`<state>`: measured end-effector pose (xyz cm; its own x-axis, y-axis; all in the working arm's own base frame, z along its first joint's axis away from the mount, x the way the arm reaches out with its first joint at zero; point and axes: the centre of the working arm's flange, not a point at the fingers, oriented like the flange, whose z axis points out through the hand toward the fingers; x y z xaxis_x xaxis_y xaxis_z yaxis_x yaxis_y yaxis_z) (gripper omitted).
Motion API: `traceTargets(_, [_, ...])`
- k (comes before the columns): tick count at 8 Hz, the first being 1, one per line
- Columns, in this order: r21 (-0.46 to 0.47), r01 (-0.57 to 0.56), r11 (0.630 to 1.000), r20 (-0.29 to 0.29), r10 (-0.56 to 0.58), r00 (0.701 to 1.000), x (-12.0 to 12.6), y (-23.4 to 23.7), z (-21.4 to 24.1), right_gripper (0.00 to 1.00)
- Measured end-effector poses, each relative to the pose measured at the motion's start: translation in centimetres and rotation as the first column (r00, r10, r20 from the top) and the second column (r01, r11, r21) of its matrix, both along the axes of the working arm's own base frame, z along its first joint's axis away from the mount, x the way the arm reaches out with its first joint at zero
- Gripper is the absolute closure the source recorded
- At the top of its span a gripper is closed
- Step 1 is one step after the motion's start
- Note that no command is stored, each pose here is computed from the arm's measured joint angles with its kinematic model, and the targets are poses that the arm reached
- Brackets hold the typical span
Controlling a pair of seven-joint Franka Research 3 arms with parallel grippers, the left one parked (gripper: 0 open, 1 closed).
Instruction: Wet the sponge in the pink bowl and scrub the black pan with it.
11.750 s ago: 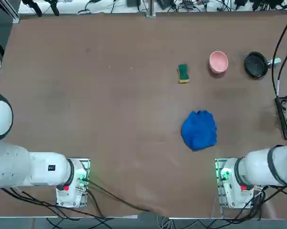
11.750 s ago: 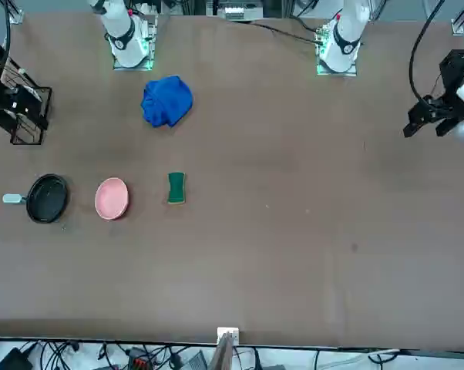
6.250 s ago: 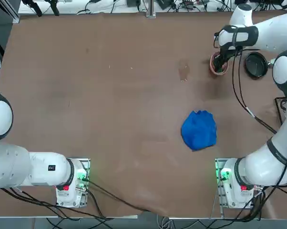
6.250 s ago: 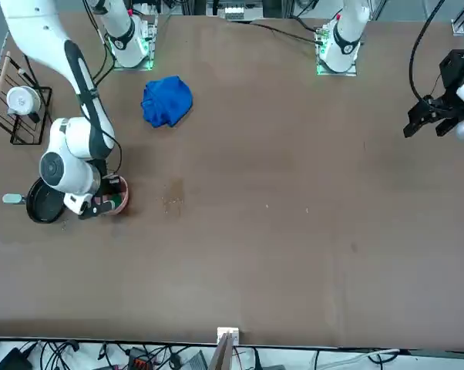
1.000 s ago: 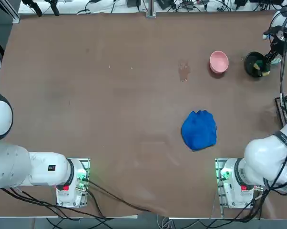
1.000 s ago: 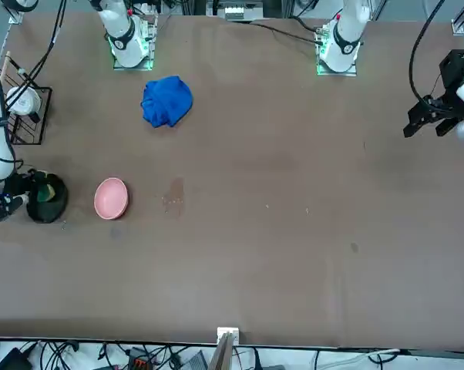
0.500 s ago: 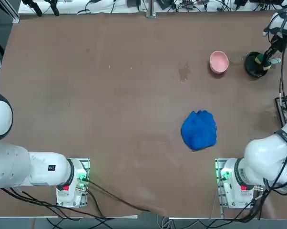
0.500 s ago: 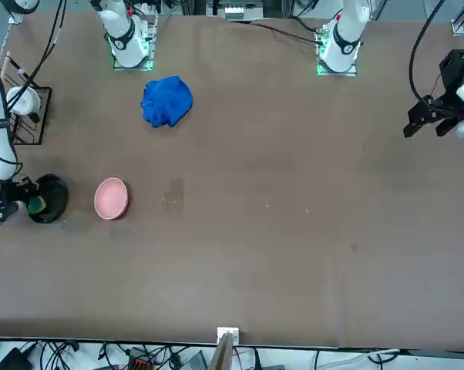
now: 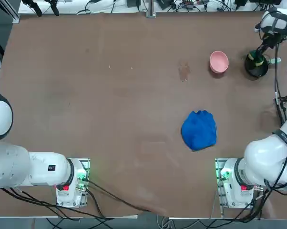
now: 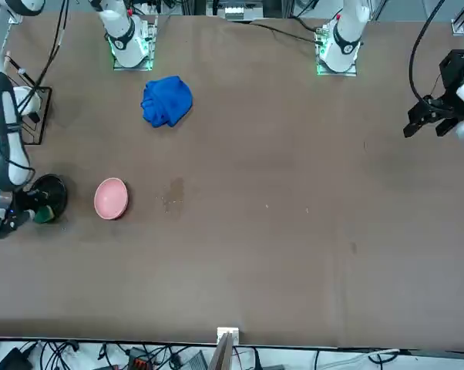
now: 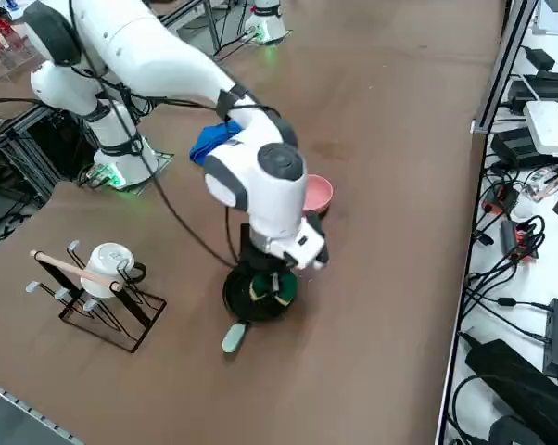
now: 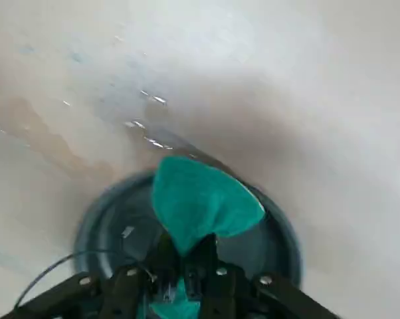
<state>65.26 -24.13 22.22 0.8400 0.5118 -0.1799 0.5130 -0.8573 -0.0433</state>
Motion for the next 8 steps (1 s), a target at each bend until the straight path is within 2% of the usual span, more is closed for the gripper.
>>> traceTargets(4, [0.047,0.006,0.999,-0.099,-0.001,0.995,-0.5,2.8,-0.2,0.92])
traceTargets(8, [0.073,0.041,0.997,-0.216,-0.024,0.976,-3.0,2.2,0.4,0.92])
